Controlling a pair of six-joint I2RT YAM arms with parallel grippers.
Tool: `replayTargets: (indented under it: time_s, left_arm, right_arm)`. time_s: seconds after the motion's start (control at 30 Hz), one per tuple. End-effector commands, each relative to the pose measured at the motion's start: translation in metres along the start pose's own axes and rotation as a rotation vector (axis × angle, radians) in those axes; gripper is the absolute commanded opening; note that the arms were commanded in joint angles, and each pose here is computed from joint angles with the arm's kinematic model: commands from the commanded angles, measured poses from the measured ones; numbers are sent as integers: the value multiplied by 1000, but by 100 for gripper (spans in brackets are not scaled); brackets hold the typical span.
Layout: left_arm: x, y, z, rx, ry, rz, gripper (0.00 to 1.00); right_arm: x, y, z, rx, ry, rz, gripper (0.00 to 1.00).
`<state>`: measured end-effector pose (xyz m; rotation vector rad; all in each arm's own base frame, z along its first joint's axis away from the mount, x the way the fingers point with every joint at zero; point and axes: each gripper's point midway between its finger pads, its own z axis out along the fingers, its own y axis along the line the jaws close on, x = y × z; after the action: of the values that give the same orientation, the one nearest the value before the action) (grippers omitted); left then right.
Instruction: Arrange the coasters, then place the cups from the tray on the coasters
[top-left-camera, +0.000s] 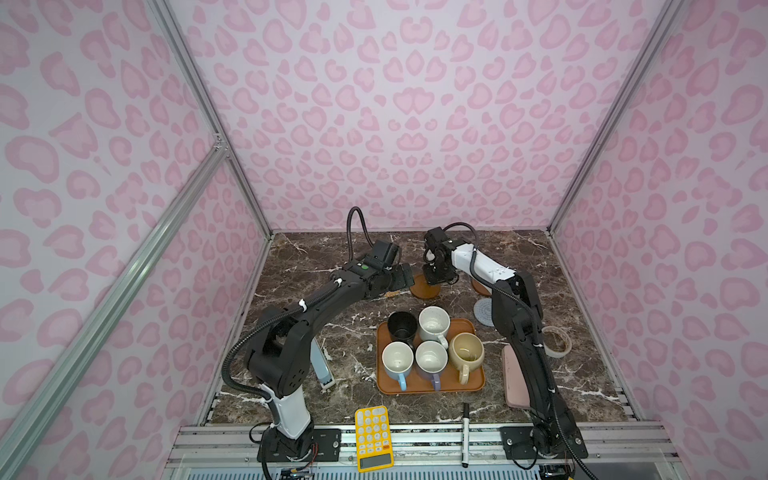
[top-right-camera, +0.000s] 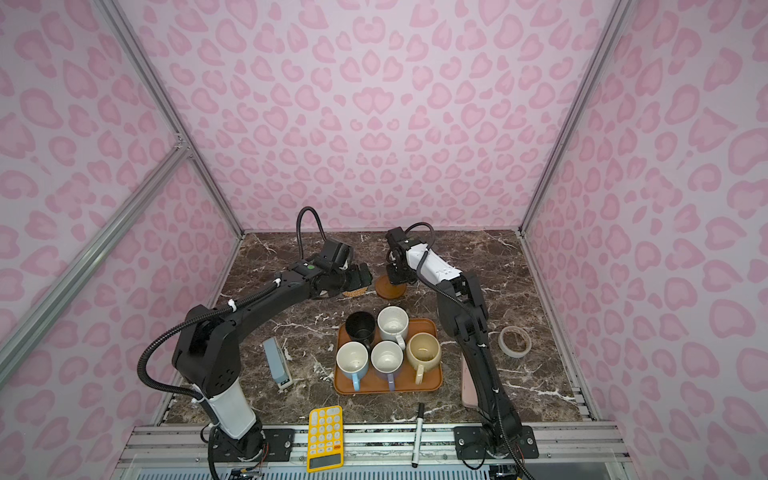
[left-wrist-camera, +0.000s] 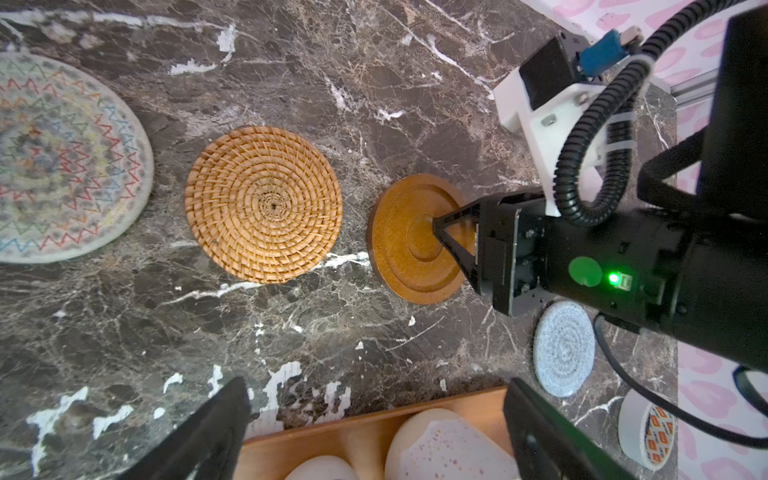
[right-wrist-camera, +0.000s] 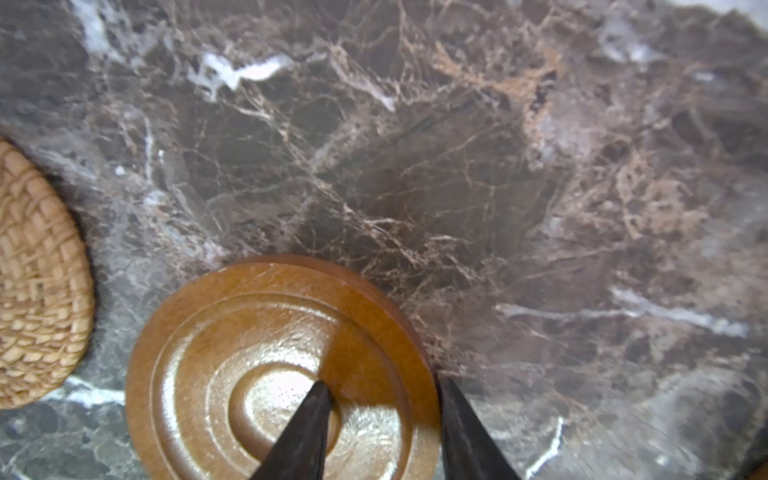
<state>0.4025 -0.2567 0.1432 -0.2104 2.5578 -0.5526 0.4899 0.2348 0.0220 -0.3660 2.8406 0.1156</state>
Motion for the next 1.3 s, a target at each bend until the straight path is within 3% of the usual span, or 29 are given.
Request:
replayTargets:
  time_s: [0.0,0.4,0.83,1.1,1.2,1.27]
  left_arm:
    - [-6,-3,-4,11,-25,-6,97]
    - [-15,-9,-12,18,-50,-14,97]
    - [-18,-10,-38,20,-69,2,97]
    - [-23,-15,-77,77,-128,6,97]
    - [-29,-19,-100,107,-169,7,97]
    - [-32,-22,-116,127,-192,14,97]
  right_arm:
    - [10,-7,14,35,41,27,43]
    - [-15,-3,5,4,-46,45,42]
    - [-30,2,-41,-16,-120,49,50]
    - [-43,6,-127,-41,-264,69,77]
    - [-43,4,-158,-41,-316,92,91]
    - [-40,1,-179,-43,-351,104,95]
